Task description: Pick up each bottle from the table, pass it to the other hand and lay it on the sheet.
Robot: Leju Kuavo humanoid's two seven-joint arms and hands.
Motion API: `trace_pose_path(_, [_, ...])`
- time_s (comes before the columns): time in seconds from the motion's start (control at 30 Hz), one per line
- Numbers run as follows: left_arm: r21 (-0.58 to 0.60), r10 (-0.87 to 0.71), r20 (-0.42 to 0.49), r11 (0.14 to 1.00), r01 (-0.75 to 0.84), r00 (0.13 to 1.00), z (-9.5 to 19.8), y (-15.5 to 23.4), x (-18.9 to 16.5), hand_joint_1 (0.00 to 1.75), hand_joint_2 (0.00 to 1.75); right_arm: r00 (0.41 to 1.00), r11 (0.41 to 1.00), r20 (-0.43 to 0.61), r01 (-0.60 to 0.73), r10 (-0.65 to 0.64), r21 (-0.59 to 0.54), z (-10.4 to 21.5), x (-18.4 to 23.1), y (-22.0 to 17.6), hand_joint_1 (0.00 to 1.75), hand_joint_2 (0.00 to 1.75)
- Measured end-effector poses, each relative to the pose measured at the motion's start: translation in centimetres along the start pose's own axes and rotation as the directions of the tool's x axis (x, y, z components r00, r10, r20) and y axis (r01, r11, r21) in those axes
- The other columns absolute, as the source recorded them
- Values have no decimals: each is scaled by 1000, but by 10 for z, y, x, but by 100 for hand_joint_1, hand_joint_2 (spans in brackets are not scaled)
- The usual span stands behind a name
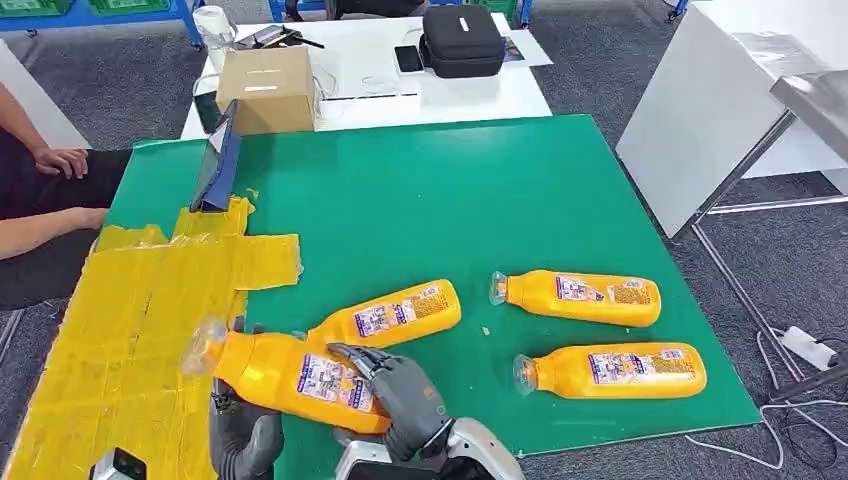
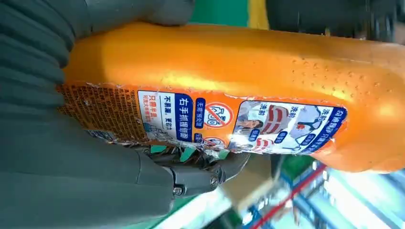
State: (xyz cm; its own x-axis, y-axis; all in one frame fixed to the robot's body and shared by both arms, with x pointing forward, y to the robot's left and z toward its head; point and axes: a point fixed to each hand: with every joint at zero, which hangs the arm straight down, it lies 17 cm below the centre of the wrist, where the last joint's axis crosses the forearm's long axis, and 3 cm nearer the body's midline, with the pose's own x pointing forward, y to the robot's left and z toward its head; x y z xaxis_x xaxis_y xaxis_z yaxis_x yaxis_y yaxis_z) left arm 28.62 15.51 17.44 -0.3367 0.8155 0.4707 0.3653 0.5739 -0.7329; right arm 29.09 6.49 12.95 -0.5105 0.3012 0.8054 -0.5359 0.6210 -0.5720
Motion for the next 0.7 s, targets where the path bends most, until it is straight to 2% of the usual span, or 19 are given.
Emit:
trace_pose_path(0.27, [-14, -49, -58, 999, 48, 997, 5, 1, -18, 0, 175, 999, 987, 23, -50, 47, 152, -21, -1, 41, 175, 175])
trace_pose_path(0.3, [-13, -56, -62, 998, 55, 997, 6, 2, -19, 45, 175, 998, 985, 28, -57, 54, 164, -23, 0, 44, 175, 175])
trace_pose_path(0.33, [-13, -67, -68, 998, 66, 995, 6, 3, -20, 175, 175, 998, 982, 30, -64, 60, 175, -25, -1, 47, 175, 175])
trace_pose_path(0.7, [-12, -144, -93, 990, 144, 985, 8, 8, -25, 175, 175, 996, 974, 38, -87, 81, 210, -27, -4, 54, 175, 175])
